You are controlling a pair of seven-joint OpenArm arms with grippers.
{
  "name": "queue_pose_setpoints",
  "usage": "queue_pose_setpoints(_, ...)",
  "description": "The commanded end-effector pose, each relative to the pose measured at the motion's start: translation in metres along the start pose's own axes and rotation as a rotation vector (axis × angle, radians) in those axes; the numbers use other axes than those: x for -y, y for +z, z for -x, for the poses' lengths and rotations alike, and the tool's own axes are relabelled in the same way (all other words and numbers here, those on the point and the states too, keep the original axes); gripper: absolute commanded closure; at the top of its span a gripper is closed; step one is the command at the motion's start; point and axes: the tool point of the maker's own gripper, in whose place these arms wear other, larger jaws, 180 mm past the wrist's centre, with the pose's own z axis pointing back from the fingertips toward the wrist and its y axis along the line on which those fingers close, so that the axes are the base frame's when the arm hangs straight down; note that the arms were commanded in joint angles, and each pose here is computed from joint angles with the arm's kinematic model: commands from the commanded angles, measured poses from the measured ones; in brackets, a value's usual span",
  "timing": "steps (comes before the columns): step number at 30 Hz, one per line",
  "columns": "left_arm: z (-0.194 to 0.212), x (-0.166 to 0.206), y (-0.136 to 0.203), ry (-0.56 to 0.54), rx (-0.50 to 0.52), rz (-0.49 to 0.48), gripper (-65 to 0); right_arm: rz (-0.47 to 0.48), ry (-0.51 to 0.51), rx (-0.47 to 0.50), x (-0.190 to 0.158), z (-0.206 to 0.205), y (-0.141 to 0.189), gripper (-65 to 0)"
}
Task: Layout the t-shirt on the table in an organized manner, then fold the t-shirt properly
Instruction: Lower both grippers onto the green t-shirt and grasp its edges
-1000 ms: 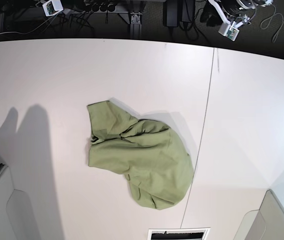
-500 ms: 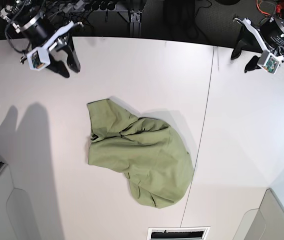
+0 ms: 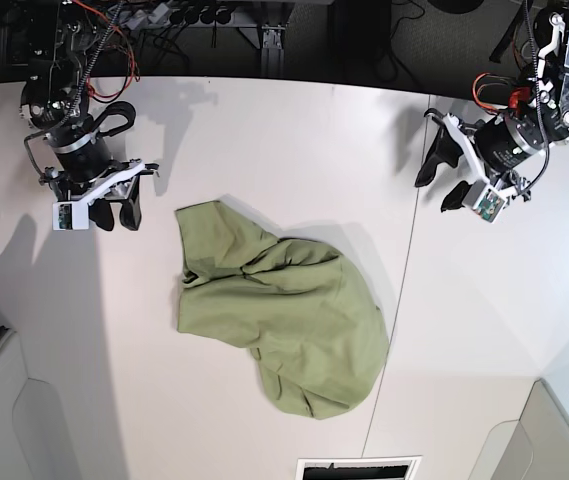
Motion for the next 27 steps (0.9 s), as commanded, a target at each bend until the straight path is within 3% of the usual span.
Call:
queue_pose_setpoints(1,-0.015,-0.007,-0.003,-0.018,0.039,-0.008,-36.2,-0.028,-0.009,0.058,-0.007,-0.017,-0.006,-24.3)
queue_pose_setpoints(10,-0.048,-0.021,-0.052,-0.063,0.081,0.011,-36.2,-0.103,-0.054,0.009,-0.04,-0.016,-0.068,-24.2)
queue_pose_setpoints(17,-0.08,-0.031,-0.086,-0.043,0.123,0.018,-36.2,-0.248,0.003,-0.005,-0.094,-0.02,-0.082,-23.8)
queue_pose_setpoints(19,-0.089,-0.034,-0.097,-0.028,0.133,0.019,-36.2,-0.265,0.045,-0.021,-0.107,-0.015,-0.083,-18.8)
queue_pose_setpoints(23,-0.106,-0.041,-0.12,0.039,0.164,0.018,-36.2,-0.274,0.076,-0.034,-0.116,-0.01,-0.084,0.0)
queue_pose_setpoints(27,-0.111,-0.042,-0.146,0.128,0.16,0.026,-36.2,-0.272,0.077,-0.034,-0.115,-0.011,-0.084,0.0)
